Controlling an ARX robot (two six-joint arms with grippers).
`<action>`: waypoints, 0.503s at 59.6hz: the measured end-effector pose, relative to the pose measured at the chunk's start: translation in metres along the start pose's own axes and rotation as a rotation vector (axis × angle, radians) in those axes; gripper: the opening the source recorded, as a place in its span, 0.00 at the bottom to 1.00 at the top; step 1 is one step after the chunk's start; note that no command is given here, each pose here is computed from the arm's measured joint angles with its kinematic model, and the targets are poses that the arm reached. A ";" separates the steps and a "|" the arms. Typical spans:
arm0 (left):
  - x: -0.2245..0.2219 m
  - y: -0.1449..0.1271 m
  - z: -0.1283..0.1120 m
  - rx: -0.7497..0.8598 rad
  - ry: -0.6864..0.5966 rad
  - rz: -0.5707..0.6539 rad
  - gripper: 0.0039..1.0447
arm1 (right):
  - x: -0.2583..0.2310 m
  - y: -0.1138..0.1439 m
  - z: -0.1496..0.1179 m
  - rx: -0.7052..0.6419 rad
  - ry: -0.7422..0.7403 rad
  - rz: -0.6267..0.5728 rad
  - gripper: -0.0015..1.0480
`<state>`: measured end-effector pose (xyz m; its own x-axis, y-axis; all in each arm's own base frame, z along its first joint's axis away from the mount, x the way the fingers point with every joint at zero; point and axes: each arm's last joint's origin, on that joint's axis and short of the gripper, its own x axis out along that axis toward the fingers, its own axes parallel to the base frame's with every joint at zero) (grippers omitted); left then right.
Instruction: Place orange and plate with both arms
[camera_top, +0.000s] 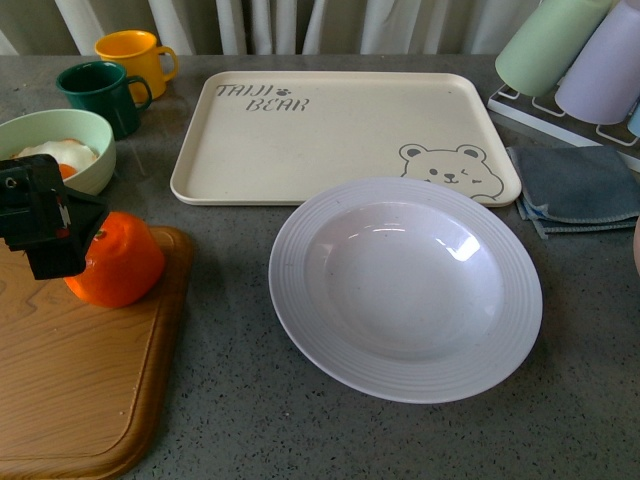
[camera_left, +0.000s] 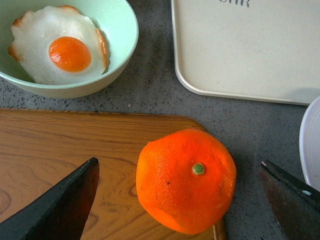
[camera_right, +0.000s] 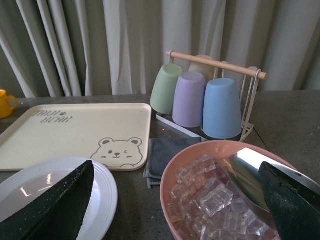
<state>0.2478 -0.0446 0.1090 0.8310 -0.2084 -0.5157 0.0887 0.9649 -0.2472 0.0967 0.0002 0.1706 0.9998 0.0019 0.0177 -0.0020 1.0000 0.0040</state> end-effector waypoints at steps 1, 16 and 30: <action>0.001 0.000 -0.001 0.003 0.002 0.004 0.92 | 0.000 0.000 0.000 0.000 0.000 0.000 0.91; 0.009 -0.006 -0.007 0.050 0.022 0.001 0.92 | 0.000 0.000 0.000 0.000 0.000 0.000 0.91; 0.009 -0.014 -0.011 0.072 0.034 -0.041 0.92 | 0.000 0.000 0.000 0.000 0.000 0.000 0.91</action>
<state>0.2484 -0.0620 0.0992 0.8068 -0.2518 -0.5344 0.1620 0.9642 -0.2098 0.0967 0.0002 0.1706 0.9998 0.0019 0.0174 -0.0020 1.0000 0.0040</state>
